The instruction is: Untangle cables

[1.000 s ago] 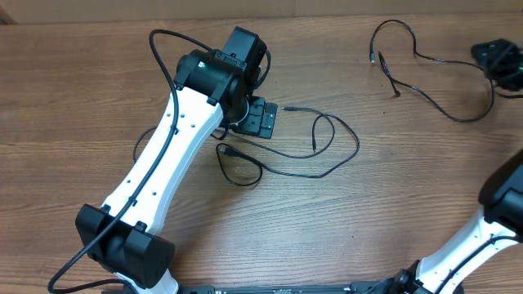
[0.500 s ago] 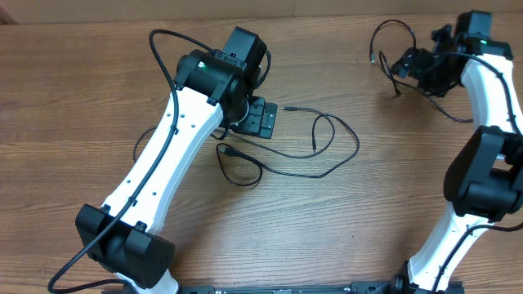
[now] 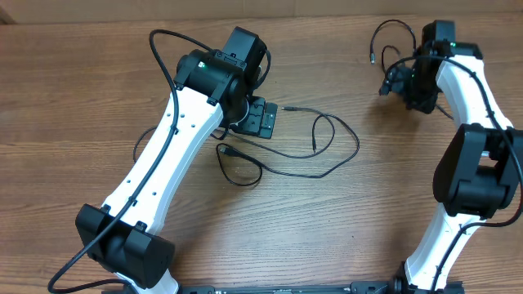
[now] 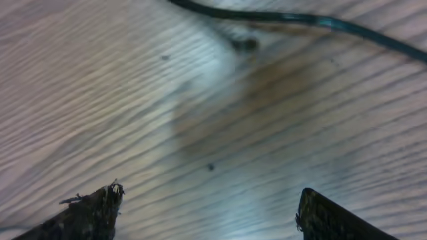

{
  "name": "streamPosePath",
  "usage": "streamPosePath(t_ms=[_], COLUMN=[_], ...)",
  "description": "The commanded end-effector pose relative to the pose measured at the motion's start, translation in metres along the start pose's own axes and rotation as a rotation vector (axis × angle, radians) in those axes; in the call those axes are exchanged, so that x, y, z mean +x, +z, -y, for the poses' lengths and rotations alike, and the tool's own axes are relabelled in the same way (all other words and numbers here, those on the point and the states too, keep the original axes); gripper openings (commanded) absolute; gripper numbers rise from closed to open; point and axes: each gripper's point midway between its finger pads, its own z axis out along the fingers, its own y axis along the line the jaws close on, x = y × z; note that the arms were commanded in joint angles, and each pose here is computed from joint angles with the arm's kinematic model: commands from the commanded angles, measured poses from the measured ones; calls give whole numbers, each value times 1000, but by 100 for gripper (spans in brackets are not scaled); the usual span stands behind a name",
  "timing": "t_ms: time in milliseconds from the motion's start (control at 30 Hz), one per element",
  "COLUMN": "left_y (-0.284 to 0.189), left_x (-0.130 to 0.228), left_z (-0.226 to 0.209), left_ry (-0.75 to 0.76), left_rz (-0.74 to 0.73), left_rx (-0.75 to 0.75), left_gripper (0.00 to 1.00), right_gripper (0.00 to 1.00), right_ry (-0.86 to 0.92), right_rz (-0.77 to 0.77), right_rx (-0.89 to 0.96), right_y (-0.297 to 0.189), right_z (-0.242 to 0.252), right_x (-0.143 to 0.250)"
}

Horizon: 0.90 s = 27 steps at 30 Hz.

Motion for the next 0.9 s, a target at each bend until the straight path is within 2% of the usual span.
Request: streamPosePath(t_ms=[0,433,867], left_y=[-2,-2,-2], left_x=[0,0,0], left_z=[2,2,2], left_ry=[11,11,11], left_rz=[5,5,5], left_rx=[9,9,9], left_gripper=[100,100,100], right_gripper=[84,84,84], right_ry=[63,80,130], right_rz=[-11,74,84], right_rx=[64,218,225], right_y=[19,37,50], right_z=[16,50,75], right_x=[9,4,-3])
